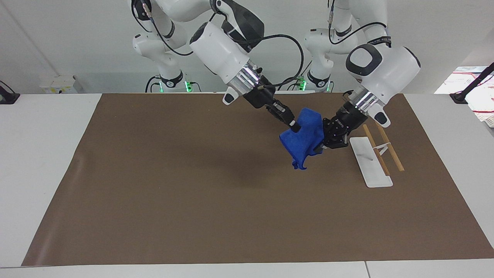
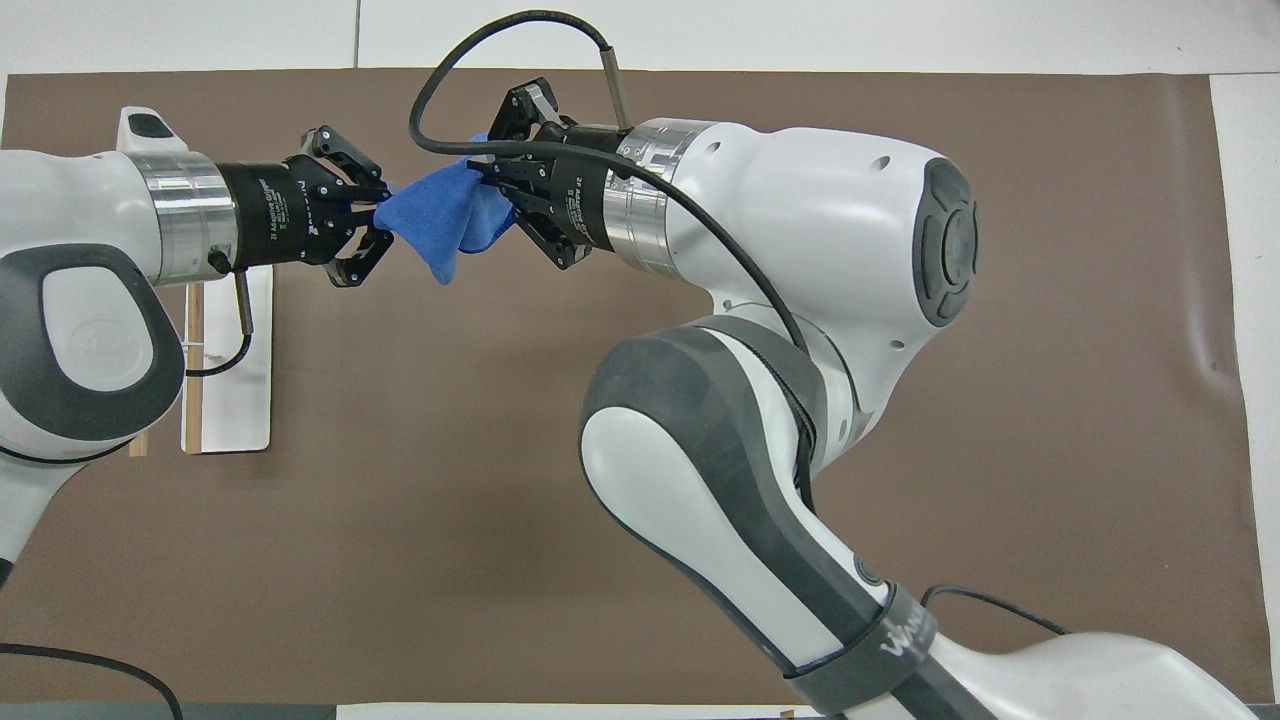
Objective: Right arm passes towel to left arm to hang
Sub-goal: 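Open the right gripper and withdraw it while the left gripper pulls the towel, then drape the towel over the wooden rack bar with the left gripper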
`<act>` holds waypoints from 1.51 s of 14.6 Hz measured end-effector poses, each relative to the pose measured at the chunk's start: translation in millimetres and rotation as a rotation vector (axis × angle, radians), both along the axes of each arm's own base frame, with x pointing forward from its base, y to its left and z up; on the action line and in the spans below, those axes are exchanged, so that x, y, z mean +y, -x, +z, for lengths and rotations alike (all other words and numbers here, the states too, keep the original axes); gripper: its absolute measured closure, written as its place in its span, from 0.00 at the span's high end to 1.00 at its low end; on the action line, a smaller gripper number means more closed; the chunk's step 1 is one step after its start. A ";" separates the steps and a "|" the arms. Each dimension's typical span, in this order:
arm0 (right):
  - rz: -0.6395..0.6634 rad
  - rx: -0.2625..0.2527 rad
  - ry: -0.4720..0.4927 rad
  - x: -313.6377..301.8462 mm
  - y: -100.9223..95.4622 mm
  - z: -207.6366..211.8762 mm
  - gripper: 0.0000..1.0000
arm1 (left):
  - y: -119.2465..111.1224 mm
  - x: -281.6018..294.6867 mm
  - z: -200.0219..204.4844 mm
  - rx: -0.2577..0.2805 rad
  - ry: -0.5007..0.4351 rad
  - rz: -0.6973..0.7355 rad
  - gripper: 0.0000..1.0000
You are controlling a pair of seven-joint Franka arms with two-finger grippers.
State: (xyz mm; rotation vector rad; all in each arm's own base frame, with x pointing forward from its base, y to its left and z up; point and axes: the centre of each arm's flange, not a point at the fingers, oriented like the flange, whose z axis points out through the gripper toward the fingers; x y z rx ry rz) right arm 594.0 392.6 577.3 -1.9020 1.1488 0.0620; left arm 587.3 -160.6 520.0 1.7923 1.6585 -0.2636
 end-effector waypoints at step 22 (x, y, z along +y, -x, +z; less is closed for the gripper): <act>0.786 -0.008 0.963 -317.9 13.4 -13.1 1.00 | 1.4 193.5 -1.8 -0.079 -0.867 -0.689 0.02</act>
